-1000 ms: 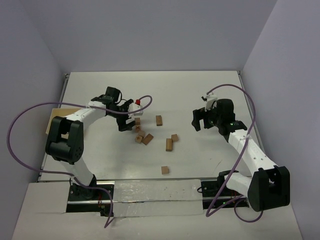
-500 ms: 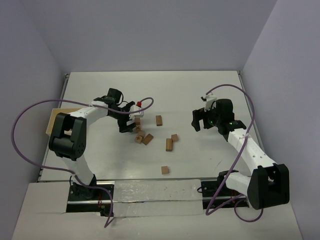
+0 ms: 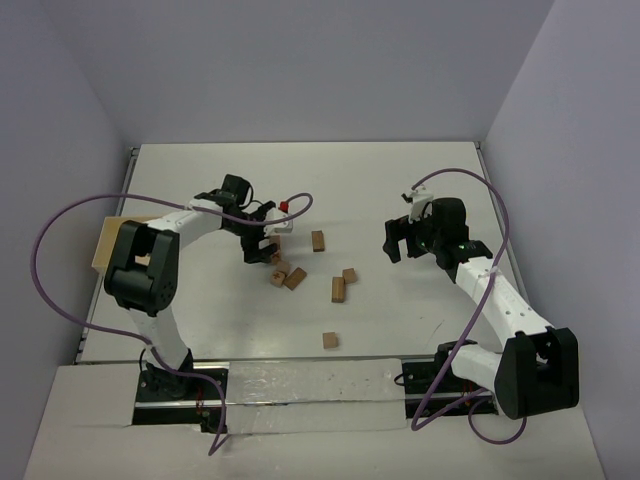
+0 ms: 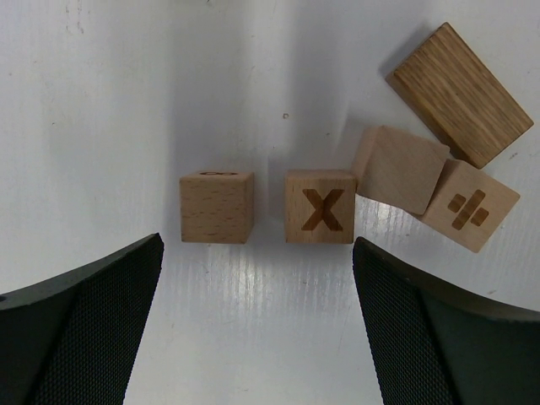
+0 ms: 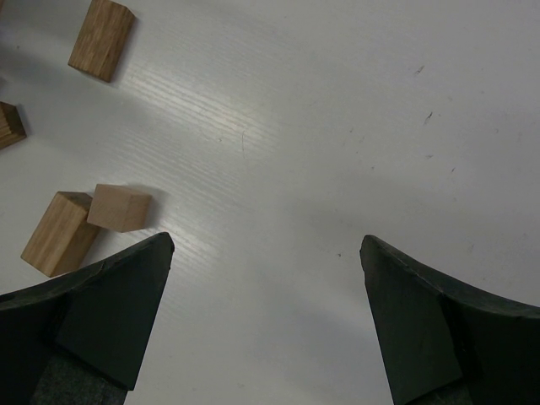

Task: Build the wood block tower

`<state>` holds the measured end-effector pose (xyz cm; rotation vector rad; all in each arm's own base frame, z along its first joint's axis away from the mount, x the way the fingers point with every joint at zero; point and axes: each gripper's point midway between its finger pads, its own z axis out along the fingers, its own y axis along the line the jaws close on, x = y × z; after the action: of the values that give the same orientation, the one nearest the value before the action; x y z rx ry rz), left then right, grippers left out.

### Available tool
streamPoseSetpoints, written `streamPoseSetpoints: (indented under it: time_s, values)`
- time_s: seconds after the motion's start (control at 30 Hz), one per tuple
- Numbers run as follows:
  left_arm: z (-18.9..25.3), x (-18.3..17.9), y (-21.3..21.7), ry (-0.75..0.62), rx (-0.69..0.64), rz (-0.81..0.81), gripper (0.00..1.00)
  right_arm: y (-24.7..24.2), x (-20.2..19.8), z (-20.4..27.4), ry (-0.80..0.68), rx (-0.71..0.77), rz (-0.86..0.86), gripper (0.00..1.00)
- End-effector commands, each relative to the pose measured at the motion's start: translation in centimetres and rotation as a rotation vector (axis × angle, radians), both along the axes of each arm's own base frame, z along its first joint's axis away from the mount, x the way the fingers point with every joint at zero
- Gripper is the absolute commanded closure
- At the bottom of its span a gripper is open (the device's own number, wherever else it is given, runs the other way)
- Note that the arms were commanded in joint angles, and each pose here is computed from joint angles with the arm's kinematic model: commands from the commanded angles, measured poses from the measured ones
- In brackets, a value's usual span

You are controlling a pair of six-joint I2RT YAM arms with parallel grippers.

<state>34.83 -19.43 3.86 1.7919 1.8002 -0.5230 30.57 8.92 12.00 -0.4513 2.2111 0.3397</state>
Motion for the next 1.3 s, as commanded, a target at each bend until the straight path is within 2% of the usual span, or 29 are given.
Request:
streamPoseSetpoints:
  time_s: [0.0, 1.07, 1.27]
  values:
    - [1.3, 1.0, -1.6, -0.036, -0.045, -0.034, 0.01, 0.2, 0.7, 0.9, -0.043, -0.006, 0.012, 0.0]
    - [-0.4, 0.8, -2.8, 0.044, 0.016, 0.001, 0.01, 0.1, 0.7, 0.8, -0.051, -0.017, 0.015, 0.0]
    - [-0.6, 0.8, -2.7, 0.057, 0.028, 0.01, 0.05, 0.0, 0.7, 0.9, -0.053, -0.019, 0.015, 0.0]
